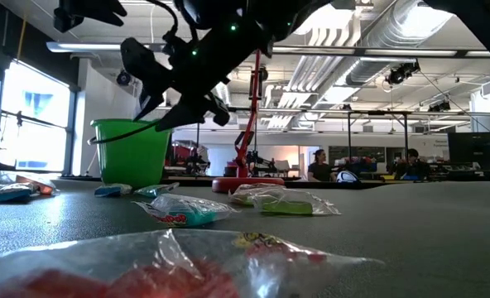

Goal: Sort candy
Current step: Put the red gummy into the green bucket

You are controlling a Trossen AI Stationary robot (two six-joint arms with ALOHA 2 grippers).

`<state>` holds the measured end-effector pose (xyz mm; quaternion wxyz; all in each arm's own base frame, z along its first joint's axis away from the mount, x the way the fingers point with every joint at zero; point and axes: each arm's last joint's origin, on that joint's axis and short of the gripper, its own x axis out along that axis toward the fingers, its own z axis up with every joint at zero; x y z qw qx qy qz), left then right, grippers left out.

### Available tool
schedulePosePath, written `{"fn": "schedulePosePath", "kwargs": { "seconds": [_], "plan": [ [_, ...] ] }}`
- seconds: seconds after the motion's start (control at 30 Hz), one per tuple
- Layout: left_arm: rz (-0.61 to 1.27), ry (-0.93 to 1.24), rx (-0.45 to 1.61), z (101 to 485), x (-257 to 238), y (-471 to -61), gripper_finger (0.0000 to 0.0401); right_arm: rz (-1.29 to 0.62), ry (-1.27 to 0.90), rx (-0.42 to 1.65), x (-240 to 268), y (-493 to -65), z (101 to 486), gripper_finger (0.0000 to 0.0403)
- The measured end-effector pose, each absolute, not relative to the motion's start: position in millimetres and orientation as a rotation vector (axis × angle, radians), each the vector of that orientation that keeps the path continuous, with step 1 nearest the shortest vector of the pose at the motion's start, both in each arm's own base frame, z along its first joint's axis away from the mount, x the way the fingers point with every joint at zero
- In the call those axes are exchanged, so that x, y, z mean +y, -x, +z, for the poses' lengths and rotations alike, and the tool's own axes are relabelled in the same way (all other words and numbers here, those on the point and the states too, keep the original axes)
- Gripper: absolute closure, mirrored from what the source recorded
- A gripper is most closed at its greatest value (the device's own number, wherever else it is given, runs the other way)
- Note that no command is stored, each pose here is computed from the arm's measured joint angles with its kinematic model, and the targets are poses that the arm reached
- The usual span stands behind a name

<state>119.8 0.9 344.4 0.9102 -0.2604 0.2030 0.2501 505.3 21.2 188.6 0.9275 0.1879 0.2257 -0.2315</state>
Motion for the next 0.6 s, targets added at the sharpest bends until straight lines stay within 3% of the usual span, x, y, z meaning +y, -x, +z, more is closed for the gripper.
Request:
{"fn": "schedulePosePath", "kwargs": {
  "seconds": [0.4, 0.6],
  "plan": [
    [0.564, 0.565, 0.365, 347.7, 9.5, -121.3, 0.0325, -0.544, -0.413, 0.521, 17.5, -441.0, 187.4, 0.0211],
    [0.594, 0.575, 0.289, 353.2, 16.1, -127.1, 0.0325, -0.453, -0.488, 0.638, 15.8, -390.5, 189.2, 0.0211]
  ]
}}
